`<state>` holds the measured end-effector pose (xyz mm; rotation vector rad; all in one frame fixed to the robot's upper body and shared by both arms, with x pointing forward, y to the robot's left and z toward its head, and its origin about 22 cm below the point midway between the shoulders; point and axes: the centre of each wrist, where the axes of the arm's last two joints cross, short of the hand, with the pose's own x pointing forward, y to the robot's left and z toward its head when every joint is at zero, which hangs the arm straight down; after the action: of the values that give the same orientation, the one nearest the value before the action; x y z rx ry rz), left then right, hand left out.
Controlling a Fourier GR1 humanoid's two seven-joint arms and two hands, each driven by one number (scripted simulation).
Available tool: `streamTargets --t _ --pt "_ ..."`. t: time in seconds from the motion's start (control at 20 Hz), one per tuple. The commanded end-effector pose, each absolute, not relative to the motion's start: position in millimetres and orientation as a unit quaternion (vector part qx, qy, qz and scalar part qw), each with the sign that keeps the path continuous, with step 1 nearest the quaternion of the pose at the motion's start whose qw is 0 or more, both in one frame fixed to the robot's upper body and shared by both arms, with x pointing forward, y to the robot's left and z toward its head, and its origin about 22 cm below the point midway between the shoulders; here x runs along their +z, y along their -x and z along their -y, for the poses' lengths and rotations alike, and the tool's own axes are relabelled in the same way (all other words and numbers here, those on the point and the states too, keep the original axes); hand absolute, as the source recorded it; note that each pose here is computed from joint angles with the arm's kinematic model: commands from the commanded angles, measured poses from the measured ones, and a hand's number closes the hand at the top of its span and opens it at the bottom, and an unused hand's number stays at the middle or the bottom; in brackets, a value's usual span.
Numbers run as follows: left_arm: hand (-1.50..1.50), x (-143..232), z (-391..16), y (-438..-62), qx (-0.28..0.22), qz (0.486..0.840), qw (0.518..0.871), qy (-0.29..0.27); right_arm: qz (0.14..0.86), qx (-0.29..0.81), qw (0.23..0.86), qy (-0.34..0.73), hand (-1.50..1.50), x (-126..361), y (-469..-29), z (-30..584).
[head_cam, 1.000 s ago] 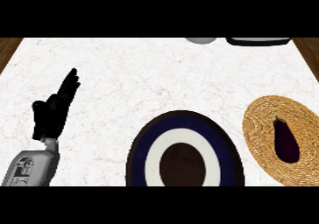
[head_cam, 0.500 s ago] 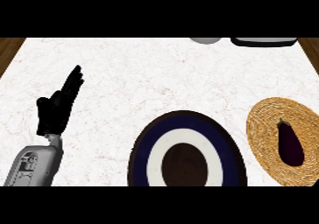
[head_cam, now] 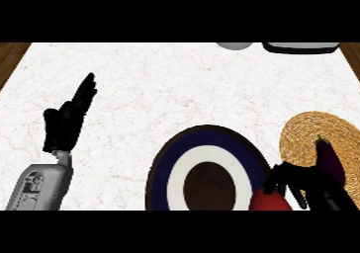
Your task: Pick the tomato from the placemat and place it in the plate
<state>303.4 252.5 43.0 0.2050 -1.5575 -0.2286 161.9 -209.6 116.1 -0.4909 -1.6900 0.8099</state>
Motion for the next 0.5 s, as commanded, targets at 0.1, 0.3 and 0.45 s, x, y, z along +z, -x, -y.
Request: streamTargets --t 0.1,0.3,0.45 --pt "0.00 49.8 -262.4 -306.7 -0.108 0.699 0.700 -0.102 0.669 0.421 0.553 0.262 1.50 88.9 -191.0 142.1" --pt "0.00 36.6 -263.3 -313.5 -0.097 0.701 0.701 -0.087 0.635 0.390 0.633 0.209 -1.50 38.8 -197.8 118.9" --pt "0.00 50.3 -248.0 -309.0 -0.099 0.703 0.698 -0.098 0.634 0.371 0.656 0.174 -1.50 34.1 -204.9 109.9"
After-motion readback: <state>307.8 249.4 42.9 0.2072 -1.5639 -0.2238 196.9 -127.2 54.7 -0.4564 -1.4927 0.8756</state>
